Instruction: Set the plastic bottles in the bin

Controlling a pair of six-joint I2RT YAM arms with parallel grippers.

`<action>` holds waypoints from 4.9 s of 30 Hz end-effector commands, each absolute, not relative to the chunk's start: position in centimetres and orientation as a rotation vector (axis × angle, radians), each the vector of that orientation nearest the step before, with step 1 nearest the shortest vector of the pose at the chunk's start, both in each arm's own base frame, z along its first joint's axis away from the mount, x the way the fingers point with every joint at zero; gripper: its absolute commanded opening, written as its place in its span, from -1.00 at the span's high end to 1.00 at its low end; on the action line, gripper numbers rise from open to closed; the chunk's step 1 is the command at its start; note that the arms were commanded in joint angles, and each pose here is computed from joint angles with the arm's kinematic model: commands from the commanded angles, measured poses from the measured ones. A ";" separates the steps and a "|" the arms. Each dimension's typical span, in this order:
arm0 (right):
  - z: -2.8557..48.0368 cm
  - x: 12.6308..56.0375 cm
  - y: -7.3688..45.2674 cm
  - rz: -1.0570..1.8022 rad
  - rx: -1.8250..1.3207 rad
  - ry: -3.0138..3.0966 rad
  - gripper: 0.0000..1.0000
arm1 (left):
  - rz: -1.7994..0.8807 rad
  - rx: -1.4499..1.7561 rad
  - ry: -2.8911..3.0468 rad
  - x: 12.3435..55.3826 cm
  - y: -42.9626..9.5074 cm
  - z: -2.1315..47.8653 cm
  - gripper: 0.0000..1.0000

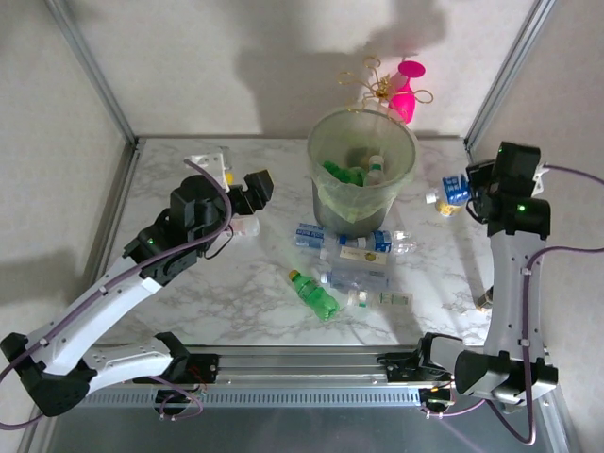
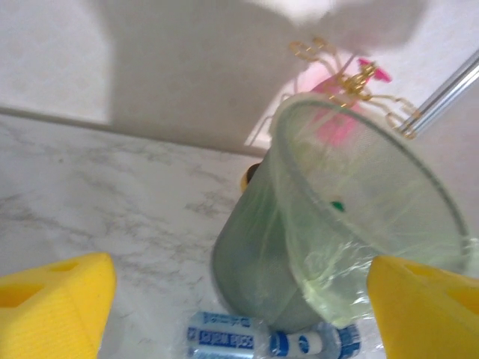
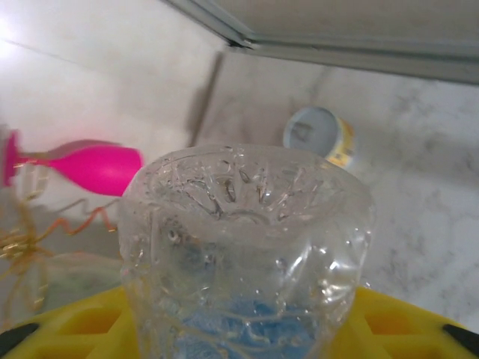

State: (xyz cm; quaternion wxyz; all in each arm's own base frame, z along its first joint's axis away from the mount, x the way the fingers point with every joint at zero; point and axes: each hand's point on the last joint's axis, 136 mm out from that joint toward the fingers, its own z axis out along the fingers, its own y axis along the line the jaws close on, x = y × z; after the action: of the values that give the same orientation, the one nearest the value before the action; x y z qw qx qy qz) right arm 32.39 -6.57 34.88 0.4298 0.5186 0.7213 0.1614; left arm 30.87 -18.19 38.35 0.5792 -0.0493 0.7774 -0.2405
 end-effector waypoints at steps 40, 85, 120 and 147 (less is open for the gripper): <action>26.2 49.5 19.4 0.746 0.658 2.372 0.04 | -0.716 -0.141 1.666 28.9 -17.3 42.4 -0.73; 30.7 49.7 17.0 0.725 0.440 2.337 -0.49 | -0.601 -0.102 1.706 30.9 -18.0 41.8 -0.74; 22.4 19.8 30.2 0.359 -0.925 2.462 -0.33 | -0.452 -0.697 1.870 33.1 -9.1 30.8 -0.71; 6.9 17.8 30.5 0.084 -1.020 2.910 -0.44 | -0.497 -0.670 1.903 28.0 -6.9 30.6 -0.70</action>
State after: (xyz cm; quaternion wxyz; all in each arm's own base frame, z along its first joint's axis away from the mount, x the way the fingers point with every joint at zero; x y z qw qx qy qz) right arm 18.75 30.79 7.99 0.0488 -0.3337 0.9410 0.0294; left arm 28.50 -6.94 31.38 0.5180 -0.2828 0.7798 -0.2087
